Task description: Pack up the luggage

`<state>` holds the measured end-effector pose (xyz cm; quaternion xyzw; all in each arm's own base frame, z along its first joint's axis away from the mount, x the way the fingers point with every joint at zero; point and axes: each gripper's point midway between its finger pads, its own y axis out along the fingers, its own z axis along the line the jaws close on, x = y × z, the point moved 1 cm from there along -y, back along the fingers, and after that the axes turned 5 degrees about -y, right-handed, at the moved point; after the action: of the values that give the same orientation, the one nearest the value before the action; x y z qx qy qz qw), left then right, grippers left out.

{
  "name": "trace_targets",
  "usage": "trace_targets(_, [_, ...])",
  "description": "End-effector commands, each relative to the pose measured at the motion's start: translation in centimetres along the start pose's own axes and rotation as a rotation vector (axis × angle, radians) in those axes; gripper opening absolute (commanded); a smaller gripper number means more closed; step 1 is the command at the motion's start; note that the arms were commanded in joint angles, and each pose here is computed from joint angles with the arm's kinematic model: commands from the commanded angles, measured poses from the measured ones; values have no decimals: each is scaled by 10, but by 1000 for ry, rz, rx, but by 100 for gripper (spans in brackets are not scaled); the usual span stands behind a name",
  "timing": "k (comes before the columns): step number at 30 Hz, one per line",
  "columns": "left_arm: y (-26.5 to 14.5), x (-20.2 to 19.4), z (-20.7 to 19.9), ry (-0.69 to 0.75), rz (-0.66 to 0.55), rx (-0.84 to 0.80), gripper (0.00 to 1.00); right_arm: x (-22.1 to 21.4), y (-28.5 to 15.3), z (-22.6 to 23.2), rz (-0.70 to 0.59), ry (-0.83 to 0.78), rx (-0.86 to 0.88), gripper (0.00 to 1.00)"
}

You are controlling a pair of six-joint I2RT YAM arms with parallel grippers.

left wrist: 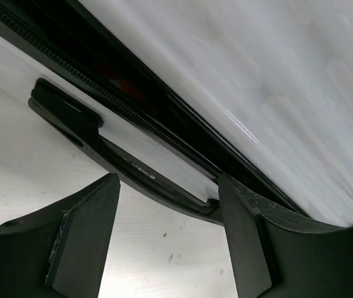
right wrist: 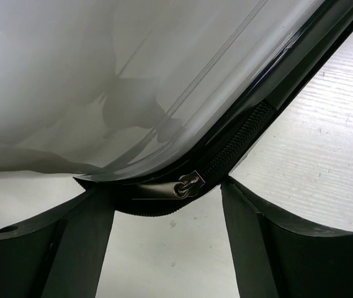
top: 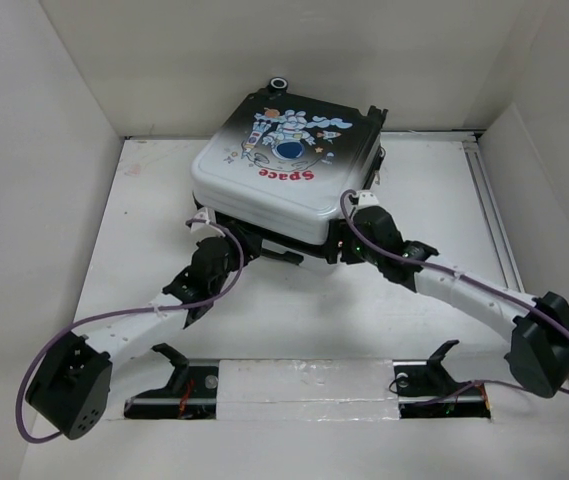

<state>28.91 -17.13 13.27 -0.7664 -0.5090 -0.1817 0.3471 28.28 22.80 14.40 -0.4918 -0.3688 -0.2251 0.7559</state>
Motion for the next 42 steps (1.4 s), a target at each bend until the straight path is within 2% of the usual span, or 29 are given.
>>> trace_targets(1, [2, 20, -28, -13, -50, -75, 60, 32, 6, 0, -113, 10, -94, 72])
trace_targets(6, [3, 20, -29, -4, -50, -75, 58, 26, 16, -8, -120, -31, -245, 71])
trace_targets(8, [3, 20, -29, -4, -50, -75, 58, 28, 15, -8, -139, -68, -325, 67])
trace_targets(9, [3, 20, -29, -4, -50, -75, 58, 15, 16, -15, -98, -98, -382, 50])
trace_targets(12, [4, 22, -29, -5, -57, -70, 58, 12, 7, -29, -118, -83, -530, 9])
trace_targets(13, [5, 20, -27, -2, -52, -63, 58, 8, -3, -35, -107, -89, -565, 5])
trace_targets(16, [5, 19, -22, 1, -56, -49, 58, 23, -33, -36, -200, -42, -566, 2])
trace_targets(23, [4, 23, -12, 20, -79, 5, 57, 43, -92, -52, -319, 57, -526, 0])
trace_targets(25, [-1, 36, -13, 4, -128, 23, 57, 38, -92, -61, -297, 87, -476, 0])
trace_targets(27, [-8, 48, -13, -20, -175, 33, 60, 50, -98, -62, -353, 116, -377, 0])
trace_targets(29, [-19, 78, -22, -90, -251, -5, 65, 44, -85, -60, -309, 121, -249, 6])
trace_targets(30, [-23, 93, -38, -120, -284, -74, 68, 51, -84, -55, -319, 94, -200, 19])
trace_targets(31, [-27, 104, -47, -135, -305, -107, 70, 57, -81, -41, -338, 86, -111, 27])
trace_targets(32, [-34, 132, -67, -163, -370, -141, 75, 62, -79, -39, -341, 80, -91, 34])
trace_targets(33, [-34, 145, -74, -170, -388, -140, 75, 61, -73, -35, -318, 75, -80, 42])
trace_targets(35, [-37, 180, -92, -195, -458, -149, 80, 72, -73, -27, -317, 50, -39, 47])
trace_targets(36, [-33, 214, -99, -213, -524, -125, 84, 70, -70, -25, -301, 37, -29, 49])
trace_targets(38, [-21, 242, -93, -234, -550, -78, 85, 75, -70, -21, -301, 41, 9, 59])
trace_targets(39, [-6, 276, -75, -268, -589, -37, 85, 81, -72, -19, -316, 44, 25, 63])
trace_targets(40, [6, 285, -63, -290, -549, -30, 85, 84, -72, -20, -322, 47, 35, 72])
trace_targets(41, [17, 293, -54, -305, -505, -44, 85, 87, -73, -21, -330, 52, 45, 76])
trace_targets(42, [30, 292, -53, -304, -410, -95, 88, 94, -76, -24, -338, 50, 65, 79])
